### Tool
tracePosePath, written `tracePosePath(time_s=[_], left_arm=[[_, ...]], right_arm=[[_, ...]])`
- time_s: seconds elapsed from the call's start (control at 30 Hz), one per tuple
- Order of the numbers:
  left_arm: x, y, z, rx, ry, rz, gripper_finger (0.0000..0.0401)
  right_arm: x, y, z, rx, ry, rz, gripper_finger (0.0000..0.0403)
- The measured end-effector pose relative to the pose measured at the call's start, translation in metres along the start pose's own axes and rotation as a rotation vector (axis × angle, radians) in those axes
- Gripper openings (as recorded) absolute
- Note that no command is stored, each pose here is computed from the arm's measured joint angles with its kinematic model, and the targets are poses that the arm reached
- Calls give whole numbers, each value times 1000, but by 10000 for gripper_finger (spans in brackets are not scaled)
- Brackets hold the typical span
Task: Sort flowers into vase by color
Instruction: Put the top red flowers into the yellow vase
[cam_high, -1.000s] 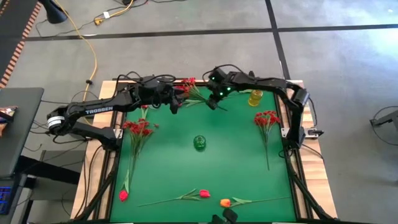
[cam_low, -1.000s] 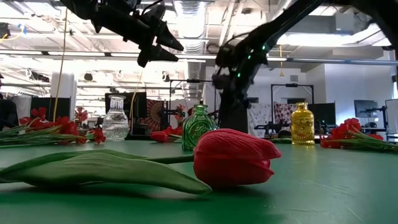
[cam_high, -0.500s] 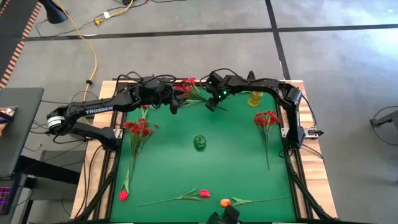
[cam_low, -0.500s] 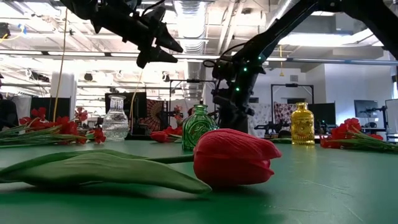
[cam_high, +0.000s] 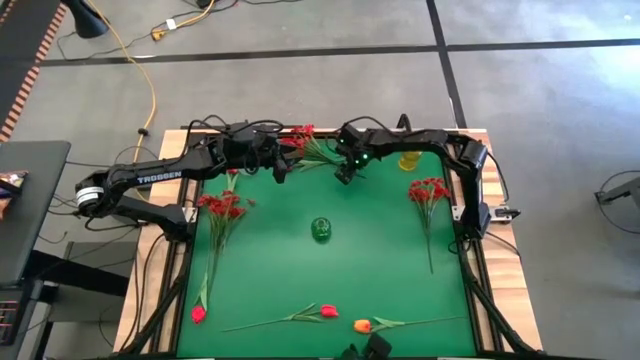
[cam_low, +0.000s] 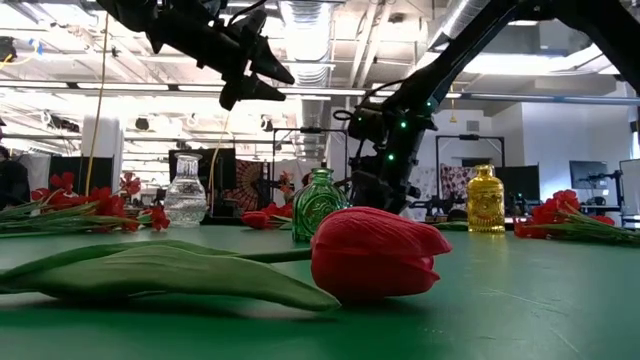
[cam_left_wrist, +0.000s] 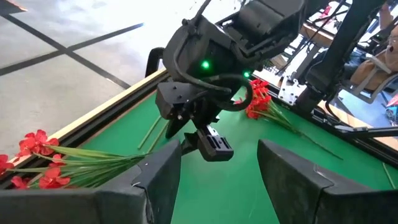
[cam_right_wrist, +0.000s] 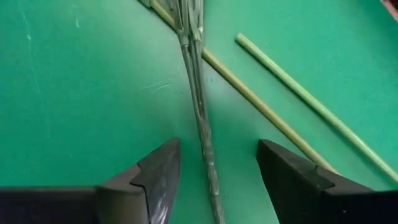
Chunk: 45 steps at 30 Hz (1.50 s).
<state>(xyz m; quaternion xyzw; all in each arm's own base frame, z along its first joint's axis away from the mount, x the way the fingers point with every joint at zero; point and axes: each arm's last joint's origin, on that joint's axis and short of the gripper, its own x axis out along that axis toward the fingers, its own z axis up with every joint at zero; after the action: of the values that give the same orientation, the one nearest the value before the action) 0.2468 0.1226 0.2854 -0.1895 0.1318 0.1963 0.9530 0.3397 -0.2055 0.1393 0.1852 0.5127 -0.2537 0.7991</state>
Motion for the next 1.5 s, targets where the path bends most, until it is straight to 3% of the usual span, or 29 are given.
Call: tracePosePath(time_s=[0.23,0.57,0.8,1.1,1.5], left_arm=[[0,0,0,0,-1,4,200],[0,0,0,-4,-1,4,200],[0,0,0,-4,0,3,200],[0,0,0,-1,1,0,200],[0,0,0,0,0,0,200]], right_arm=[[4,14,-7,-39,-18,-24,188],[2,23,-11,-57,9,-25,23],[-20,24,-13,-1,21,12,34],[-76,19,5,16,-173,82,23],[-165,-16,5,111,-477,74,23]])
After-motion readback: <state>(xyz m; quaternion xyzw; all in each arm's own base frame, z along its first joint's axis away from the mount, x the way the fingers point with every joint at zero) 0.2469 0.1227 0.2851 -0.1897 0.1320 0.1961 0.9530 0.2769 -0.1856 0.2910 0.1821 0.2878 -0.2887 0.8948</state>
